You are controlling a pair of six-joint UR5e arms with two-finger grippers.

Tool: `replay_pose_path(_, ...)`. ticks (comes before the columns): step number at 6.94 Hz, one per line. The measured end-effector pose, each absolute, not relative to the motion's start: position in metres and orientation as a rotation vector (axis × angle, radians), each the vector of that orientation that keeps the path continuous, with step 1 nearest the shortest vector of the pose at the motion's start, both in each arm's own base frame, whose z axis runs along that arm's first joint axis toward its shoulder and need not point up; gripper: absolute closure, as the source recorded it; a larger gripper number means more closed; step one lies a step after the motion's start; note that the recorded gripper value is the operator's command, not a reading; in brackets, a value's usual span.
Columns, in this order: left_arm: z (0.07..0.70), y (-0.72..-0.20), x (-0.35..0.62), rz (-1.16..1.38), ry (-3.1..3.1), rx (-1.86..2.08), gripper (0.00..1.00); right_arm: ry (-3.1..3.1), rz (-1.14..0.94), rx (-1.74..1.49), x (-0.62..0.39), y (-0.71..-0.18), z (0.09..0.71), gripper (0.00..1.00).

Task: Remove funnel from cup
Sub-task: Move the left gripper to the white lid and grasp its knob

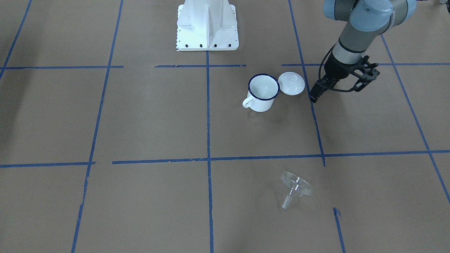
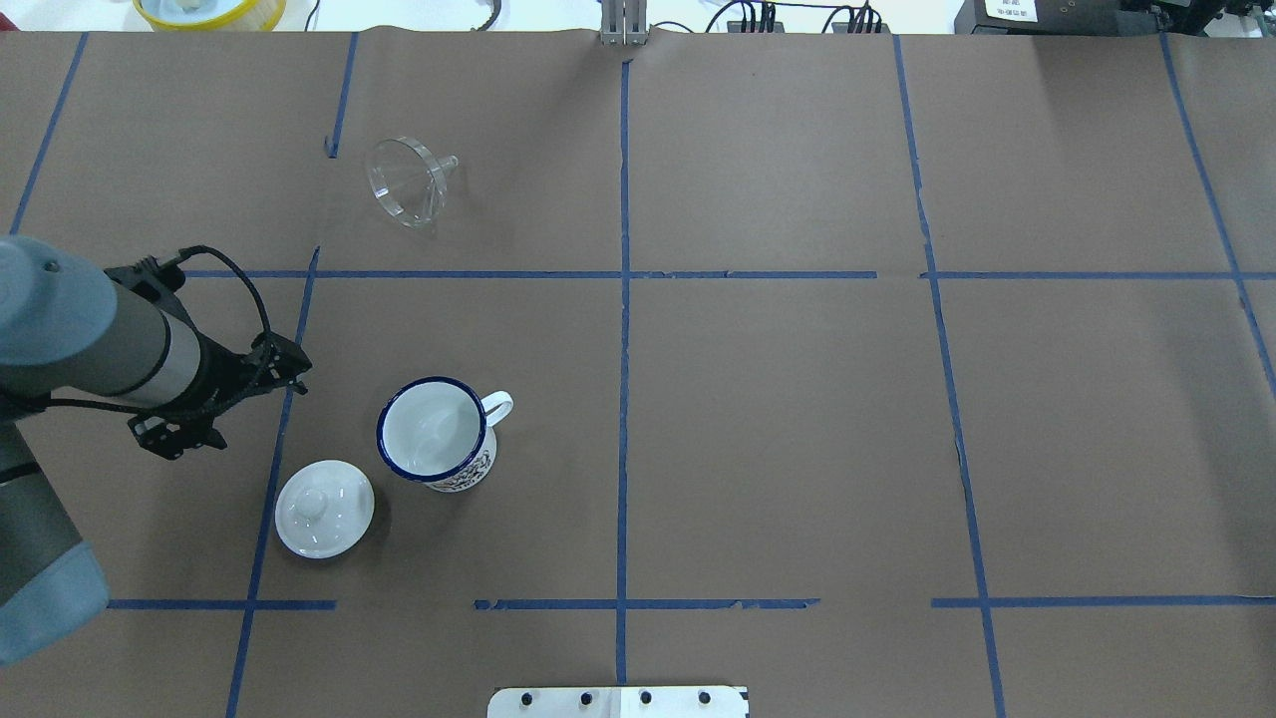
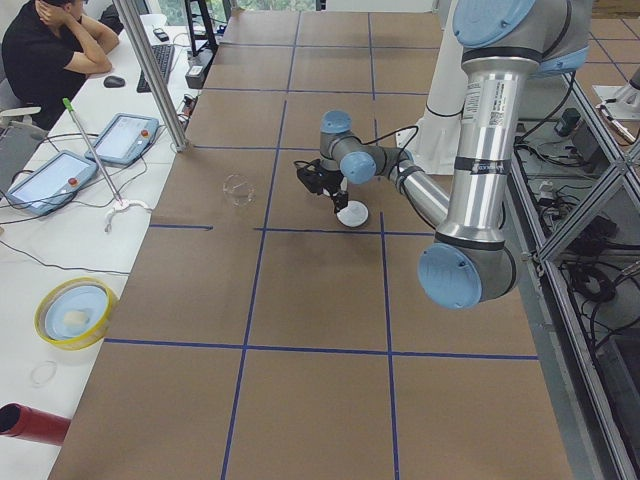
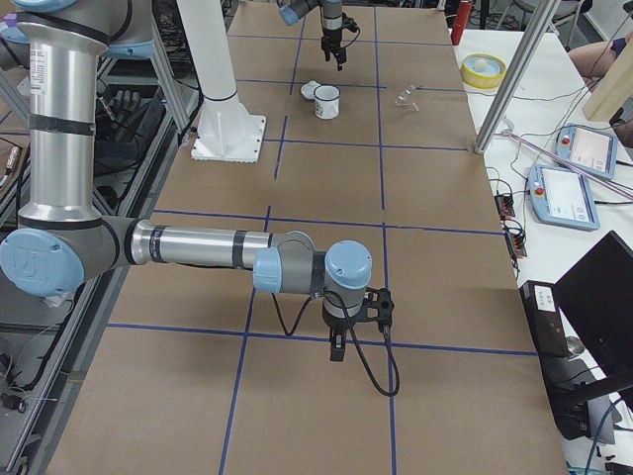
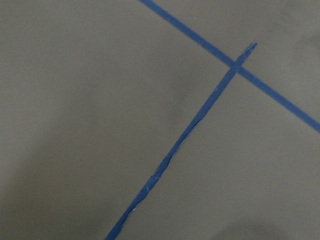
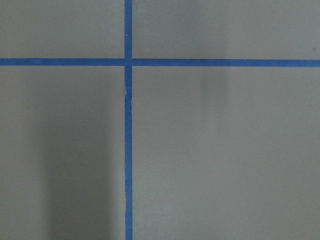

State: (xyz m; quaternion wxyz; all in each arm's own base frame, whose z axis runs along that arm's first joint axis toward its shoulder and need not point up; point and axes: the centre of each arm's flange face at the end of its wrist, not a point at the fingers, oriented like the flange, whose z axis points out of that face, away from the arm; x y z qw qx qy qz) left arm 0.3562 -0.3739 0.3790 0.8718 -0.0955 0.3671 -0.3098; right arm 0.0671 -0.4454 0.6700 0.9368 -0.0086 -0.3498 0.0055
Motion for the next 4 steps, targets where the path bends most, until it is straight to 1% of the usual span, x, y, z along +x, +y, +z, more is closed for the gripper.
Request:
replay_pose_path(1,0.380,-0.354,0.376,-0.654,0.751,-0.211,0.00,-0.715,0.011,-0.018,0.067,-0.445,0.670,0.00)
replay_pose_path(2,0.380,-0.339,0.391,-0.657,0.741,-0.225,0.04,-0.715,0.011,-0.018,0.067,-0.445,0.670,0.00)
replay_pose_path(4,0.382,-0.315,0.413,-0.650,0.721,-0.257,0.15,-0.715,0.011,-0.018,0.067,-0.445,0.670,0.00)
